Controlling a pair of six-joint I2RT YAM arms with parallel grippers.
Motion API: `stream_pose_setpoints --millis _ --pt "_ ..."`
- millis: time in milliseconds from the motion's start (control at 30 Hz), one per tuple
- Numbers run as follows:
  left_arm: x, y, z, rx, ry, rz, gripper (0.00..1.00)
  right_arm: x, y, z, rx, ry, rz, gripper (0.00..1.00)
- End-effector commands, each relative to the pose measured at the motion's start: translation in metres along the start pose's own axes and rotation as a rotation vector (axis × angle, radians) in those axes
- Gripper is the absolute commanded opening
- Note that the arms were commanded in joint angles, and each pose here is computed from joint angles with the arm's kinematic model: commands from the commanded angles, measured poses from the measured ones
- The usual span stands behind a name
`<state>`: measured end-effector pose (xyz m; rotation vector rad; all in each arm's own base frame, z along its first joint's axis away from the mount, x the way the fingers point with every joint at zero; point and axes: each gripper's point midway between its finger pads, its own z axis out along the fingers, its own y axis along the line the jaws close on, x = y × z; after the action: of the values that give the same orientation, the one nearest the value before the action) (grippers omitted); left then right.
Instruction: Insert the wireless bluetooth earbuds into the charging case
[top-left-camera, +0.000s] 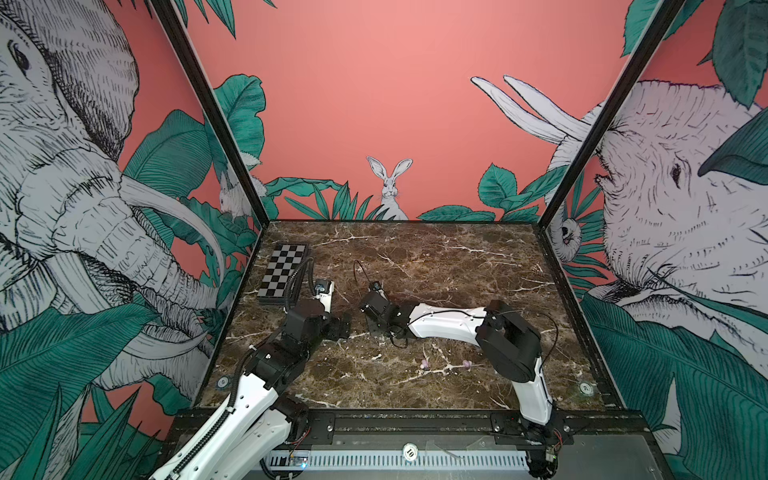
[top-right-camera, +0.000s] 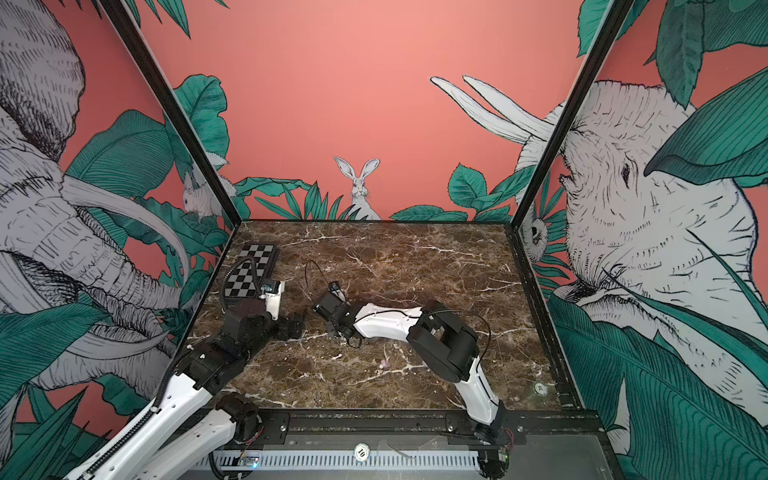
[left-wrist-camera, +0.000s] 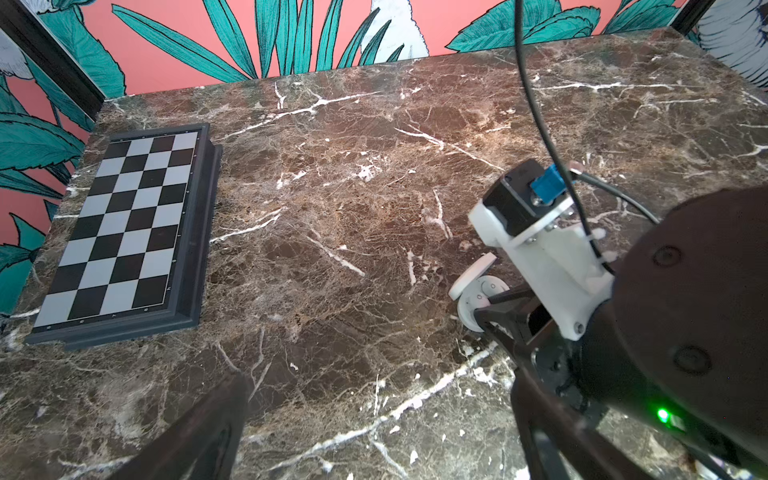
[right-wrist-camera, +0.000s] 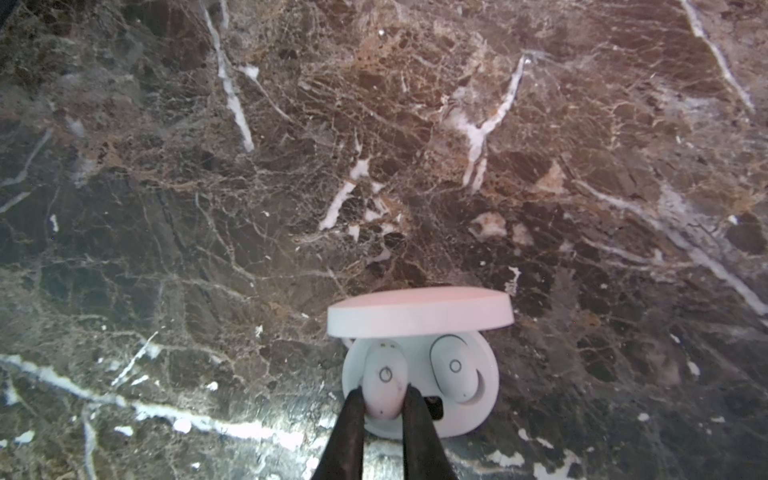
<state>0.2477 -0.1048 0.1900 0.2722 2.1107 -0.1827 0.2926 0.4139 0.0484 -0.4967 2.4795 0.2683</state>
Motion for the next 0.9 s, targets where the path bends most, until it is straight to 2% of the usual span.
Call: stream_pose_setpoints --millis 0,667,867 --pt "-0.002 -0.002 0.000 0.007 -0.010 0.005 0.99 -0.002 0.000 0.002 0.005 0.007 0.009 0.17" --pt "-0.003 -0.002 0.001 0.004 -0.011 0.006 0.99 -0.017 0.006 -0.014 -0.031 -0.017 0.024 0.27" --pt "-0.007 0.003 0.000 -0.021 -0.019 0.007 0.99 -0.038 0.009 -0.039 -0.067 -0.076 0.039 0.47"
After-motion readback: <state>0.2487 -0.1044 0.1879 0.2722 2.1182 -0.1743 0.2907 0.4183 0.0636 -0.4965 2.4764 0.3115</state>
